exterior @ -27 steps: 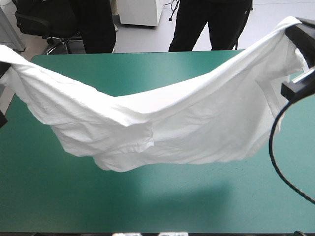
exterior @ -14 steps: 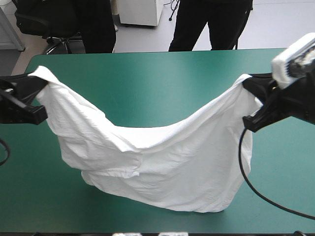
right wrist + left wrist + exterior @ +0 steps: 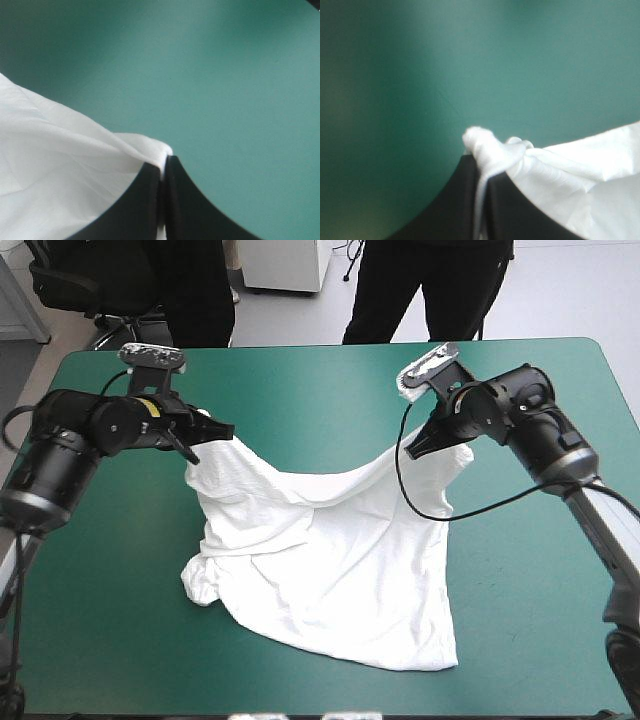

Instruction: Fold the cloth

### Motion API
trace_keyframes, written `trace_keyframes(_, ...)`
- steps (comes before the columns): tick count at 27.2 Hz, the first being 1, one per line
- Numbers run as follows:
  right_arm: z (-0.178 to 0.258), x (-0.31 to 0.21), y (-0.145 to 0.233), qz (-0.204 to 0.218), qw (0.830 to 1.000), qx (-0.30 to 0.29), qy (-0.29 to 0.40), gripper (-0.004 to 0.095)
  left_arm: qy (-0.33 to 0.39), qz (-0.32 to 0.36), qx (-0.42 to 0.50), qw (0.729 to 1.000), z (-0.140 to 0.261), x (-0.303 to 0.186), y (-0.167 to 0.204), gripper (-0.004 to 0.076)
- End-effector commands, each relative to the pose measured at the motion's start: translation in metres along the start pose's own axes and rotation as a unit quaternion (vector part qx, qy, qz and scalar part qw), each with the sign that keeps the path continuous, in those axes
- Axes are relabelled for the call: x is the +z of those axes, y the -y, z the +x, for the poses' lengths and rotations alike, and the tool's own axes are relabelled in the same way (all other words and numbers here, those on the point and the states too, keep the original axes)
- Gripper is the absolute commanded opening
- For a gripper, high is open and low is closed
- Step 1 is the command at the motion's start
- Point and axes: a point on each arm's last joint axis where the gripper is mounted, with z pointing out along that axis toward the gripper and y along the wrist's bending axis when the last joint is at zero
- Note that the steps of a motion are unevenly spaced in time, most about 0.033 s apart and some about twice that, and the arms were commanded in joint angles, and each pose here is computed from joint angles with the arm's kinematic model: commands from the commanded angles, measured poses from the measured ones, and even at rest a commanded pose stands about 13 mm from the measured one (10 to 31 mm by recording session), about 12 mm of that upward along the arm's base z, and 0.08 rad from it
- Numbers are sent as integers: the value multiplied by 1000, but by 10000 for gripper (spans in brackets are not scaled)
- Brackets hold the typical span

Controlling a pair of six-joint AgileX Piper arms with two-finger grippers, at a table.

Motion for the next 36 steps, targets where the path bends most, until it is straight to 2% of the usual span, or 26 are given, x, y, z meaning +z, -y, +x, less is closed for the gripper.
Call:
trace_keyframes(1,-11,8,8,33,999,-15,35,-17,77,-8,4,997,-20,12,-1,-18)
trace_keyframes(5,-11,44,14,35,999,0,27,-18,80,-12,6,997,-24,59,-3,-18)
trace_keyframes(12,6,97,28,12,998,57,-21,9,6,-12,-11,1000,-8,124,-4,-18)
trace_keyframes(14,9,106,30,3,998,66,-21,77,-5,-12,-16,1000,-5,132,-4,-17)
trace_keyframes(17,7,111,32,-9,998,67,-11,282,-15,-18,-7,1000,-2,140,-5,-2)
trace_keyframes(19,3,109,35,-9,998,70,0,457,-16,-20,8,1000,-2,140,-6,43)
trace_keyframes(22,-5,99,45,0,997,77,13,649,-19,-20,38,999,-6,136,-6,185)
trace_keyframes(24,-10,88,56,6,996,85,15,680,-28,-21,61,998,-14,127,-6,326)
trace_keyframes(27,-18,63,72,16,995,97,19,671,-37,-35,71,996,-30,105,-7,518)
trace_keyframes(29,-22,44,80,21,993,108,35,671,-28,-39,68,997,-40,86,-7,565)
trace_keyframes(33,-18,15,87,21,992,114,41,671,-23,-43,67,997,-44,47,-7,563)
trace_keyframes(36,-14,-3,85,20,994,108,27,671,-55,-48,65,995,-36,20,-8,562)
